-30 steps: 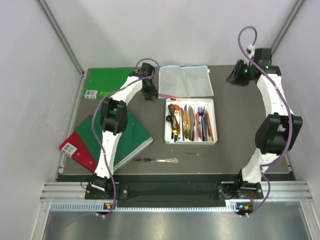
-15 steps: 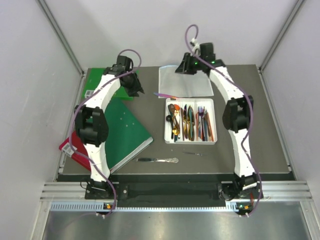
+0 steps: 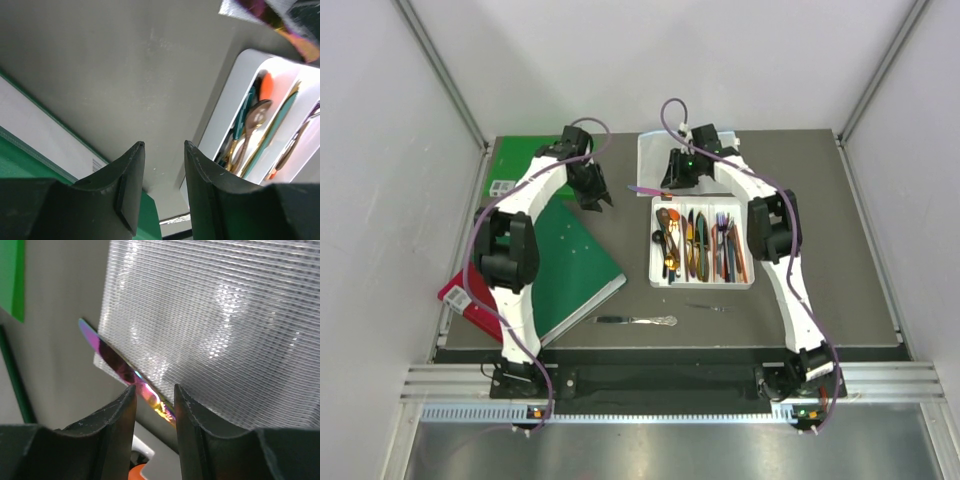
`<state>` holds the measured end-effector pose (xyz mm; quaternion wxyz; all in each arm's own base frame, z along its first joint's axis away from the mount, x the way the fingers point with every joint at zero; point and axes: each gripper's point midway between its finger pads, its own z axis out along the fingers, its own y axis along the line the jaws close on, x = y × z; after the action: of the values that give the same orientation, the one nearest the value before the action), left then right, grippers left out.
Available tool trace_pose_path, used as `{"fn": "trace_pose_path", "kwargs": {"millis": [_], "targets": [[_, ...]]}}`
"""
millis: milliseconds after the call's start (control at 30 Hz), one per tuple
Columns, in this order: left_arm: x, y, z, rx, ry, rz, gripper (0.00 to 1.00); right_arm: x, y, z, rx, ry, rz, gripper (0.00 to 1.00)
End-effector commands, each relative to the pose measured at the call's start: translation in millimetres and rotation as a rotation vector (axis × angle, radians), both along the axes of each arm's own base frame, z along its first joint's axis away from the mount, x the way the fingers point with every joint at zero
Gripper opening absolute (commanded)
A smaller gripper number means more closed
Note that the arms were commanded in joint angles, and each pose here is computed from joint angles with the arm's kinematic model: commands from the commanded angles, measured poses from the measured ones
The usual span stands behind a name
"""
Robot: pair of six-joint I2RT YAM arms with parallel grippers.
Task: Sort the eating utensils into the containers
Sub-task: Move the storage box to the center of the board.
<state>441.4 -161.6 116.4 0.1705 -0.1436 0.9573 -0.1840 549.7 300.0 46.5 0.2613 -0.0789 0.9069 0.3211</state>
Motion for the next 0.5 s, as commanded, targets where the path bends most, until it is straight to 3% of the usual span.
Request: {"fn": "trace_pose_path", "kwargs": {"millis": [0,233,467], "targets": [[-4,1,13,-0.012,-0.034,-0.004,0.43,15,-6,8,-0.045,-0.074,-0.017,0.36],[-9,-14,4,-0.033,0.003,-0.051,0.43,-12,-7,-15,-0.055,0.022,0.069,0.35],[-12,-27,-7,-0.062,0.041,-0.105,0.43,-66,2,-23,-0.052,0.140,0.205,0.33]]}}
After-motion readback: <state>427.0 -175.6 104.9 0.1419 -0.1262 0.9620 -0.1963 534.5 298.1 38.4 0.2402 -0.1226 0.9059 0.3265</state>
